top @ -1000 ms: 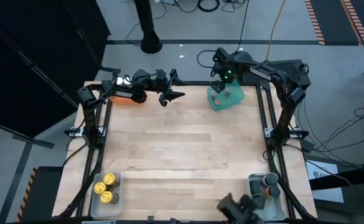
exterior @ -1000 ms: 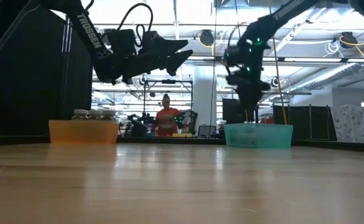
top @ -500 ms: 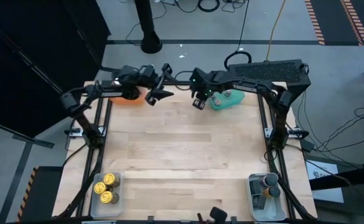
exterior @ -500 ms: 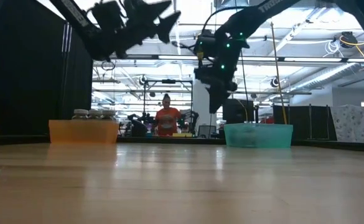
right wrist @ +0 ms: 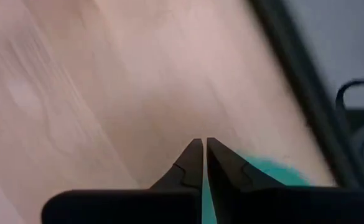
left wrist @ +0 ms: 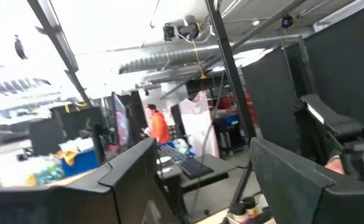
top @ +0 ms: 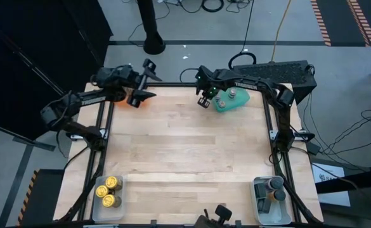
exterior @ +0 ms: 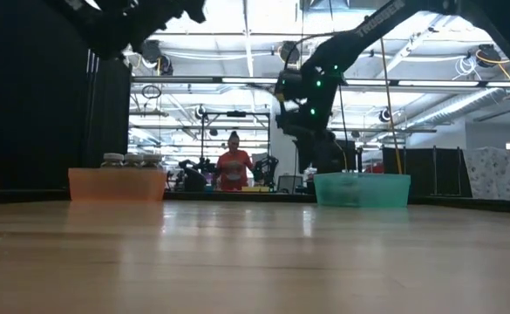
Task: Sort spices by type
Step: Adjust the blue bin
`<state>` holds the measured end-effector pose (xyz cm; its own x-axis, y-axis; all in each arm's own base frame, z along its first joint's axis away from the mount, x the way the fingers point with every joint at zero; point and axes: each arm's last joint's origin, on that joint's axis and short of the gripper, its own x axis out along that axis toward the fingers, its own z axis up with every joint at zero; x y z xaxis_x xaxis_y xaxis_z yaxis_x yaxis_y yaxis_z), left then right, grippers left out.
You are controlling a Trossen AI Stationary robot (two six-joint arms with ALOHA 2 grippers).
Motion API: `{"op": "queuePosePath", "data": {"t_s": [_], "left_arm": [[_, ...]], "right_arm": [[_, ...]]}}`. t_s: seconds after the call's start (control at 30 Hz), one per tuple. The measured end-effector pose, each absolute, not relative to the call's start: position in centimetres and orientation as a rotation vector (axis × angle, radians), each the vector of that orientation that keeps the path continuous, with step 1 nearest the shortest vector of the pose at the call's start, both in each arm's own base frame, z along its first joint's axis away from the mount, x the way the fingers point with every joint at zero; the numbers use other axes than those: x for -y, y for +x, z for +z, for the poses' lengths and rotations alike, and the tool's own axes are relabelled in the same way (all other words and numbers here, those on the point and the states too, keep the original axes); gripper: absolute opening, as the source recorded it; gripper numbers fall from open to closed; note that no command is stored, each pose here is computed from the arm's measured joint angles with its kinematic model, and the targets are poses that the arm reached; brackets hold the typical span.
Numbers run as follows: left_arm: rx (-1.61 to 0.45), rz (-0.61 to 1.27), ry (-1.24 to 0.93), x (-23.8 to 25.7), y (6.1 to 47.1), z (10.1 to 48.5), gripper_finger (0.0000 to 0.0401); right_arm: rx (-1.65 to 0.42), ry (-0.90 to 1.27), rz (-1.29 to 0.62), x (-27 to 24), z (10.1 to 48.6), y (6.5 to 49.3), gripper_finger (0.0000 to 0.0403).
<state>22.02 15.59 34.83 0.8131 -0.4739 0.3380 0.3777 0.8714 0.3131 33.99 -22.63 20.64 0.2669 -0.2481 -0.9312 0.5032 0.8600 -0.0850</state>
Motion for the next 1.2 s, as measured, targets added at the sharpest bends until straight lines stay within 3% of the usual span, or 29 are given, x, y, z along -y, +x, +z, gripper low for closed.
{"op": "queuePosePath", "data": {"t_s": [0.27, 0.7, 1.2], "left_arm": [[0.428, -0.397, 0.271, -15.5, 19.5, 35.4, 0.0265], [0.419, -0.380, 0.256, -15.7, 19.2, 34.8, 0.0265], [0.396, -0.375, 0.227, -15.8, 19.4, 34.6, 0.0265]], "right_arm": [[-1.309, 0.200, -0.608, 22.8, 19.3, 33.6, 0.0001], [-1.352, 0.223, -0.706, 25.1, 18.9, 31.8, 0.0000], [-1.497, 0.249, -0.671, 25.6, 18.7, 29.7, 0.0000]]}}
